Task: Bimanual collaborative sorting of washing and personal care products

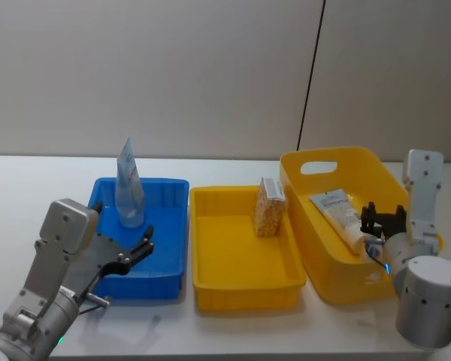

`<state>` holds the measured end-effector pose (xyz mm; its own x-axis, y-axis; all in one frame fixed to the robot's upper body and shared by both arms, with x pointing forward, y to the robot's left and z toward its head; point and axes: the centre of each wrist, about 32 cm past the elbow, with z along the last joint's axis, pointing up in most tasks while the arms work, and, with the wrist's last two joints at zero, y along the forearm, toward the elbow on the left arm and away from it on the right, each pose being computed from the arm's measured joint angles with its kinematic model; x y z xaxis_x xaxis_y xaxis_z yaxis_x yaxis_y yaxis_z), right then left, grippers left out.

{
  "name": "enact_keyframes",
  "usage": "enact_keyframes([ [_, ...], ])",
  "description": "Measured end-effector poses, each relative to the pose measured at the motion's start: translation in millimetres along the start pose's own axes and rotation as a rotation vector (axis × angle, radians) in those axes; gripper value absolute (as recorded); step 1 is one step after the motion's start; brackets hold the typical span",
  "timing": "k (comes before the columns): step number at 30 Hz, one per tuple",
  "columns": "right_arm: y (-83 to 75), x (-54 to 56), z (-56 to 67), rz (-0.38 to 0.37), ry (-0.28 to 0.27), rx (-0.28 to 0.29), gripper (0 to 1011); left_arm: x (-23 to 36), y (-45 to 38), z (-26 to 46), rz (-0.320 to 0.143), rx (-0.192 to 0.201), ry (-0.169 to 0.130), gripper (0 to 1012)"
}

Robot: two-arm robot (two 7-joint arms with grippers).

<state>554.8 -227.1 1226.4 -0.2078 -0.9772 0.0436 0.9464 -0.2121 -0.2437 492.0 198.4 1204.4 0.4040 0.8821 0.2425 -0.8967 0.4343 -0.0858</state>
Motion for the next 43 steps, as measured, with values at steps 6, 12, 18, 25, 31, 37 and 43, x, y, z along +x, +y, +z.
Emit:
enact_keyframes([
  [6,1.7,0.0,-1.9,-0.003,-0.008,-0.015,655,0.0,0.0,0.0,0.000,0.000,0.000,1001],
  [12,2.7,-0.1,-3.4,-0.006,-0.014,-0.025,853,0.0,0.0,0.0,0.000,0.000,0.000,1001],
  [18,1.6,0.3,-3.0,0.000,-0.009,-0.015,996,0.0,0.0,0.0,0.000,0.000,0.000,1001],
  [25,-3.6,3.4,0.2,0.038,0.027,0.034,1002,0.0,0.0,0.0,0.000,0.000,0.000,1001],
  [31,-11.4,8.7,6.0,0.095,0.081,0.103,1002,0.0,0.0,0.0,0.000,0.000,0.000,1001],
  [37,-18.3,13.2,11.5,0.149,0.128,0.163,1002,0.0,0.0,0.0,0.000,0.000,0.000,1001],
  [43,-25.5,17.6,17.3,0.200,0.171,0.220,1002,0.0,0.0,0.0,0.000,0.000,0.000,1001],
])
